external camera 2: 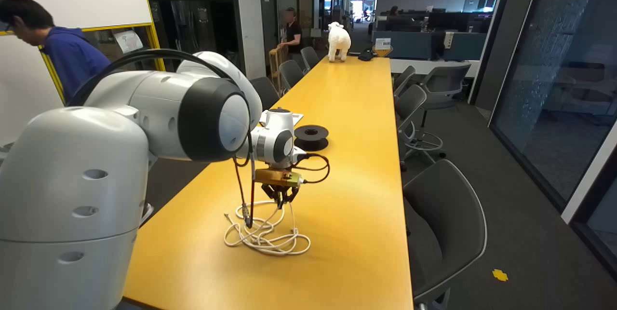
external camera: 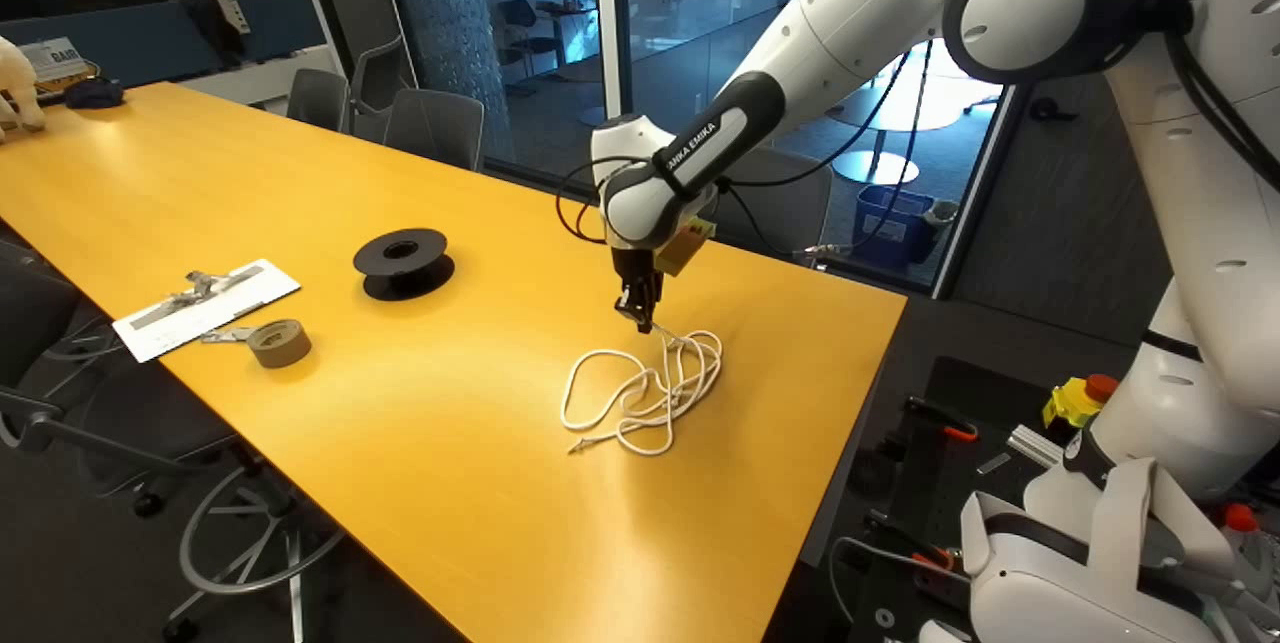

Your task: Separate the two white ropes

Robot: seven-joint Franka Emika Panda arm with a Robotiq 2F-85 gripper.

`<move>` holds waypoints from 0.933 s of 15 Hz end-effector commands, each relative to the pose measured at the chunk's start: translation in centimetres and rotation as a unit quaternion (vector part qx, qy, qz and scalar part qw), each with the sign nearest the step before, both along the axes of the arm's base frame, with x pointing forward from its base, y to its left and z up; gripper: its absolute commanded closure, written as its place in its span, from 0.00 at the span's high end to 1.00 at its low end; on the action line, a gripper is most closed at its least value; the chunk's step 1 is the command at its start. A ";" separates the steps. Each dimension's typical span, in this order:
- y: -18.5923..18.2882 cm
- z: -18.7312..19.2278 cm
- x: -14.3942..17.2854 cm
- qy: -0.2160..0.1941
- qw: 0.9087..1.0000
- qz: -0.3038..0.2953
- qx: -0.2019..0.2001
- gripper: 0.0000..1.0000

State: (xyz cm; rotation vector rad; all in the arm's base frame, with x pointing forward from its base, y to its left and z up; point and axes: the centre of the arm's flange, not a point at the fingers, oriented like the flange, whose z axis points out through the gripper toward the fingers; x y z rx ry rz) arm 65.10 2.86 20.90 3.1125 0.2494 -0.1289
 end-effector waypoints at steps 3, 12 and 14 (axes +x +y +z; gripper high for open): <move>-5.1 7.2 2.5 -0.014 0.998 -0.041 -0.044 0.03; -15.8 12.9 -0.2 -0.032 0.982 -0.162 -0.094 0.03; -16.9 13.1 -1.5 -0.024 0.979 -0.175 -0.098 0.03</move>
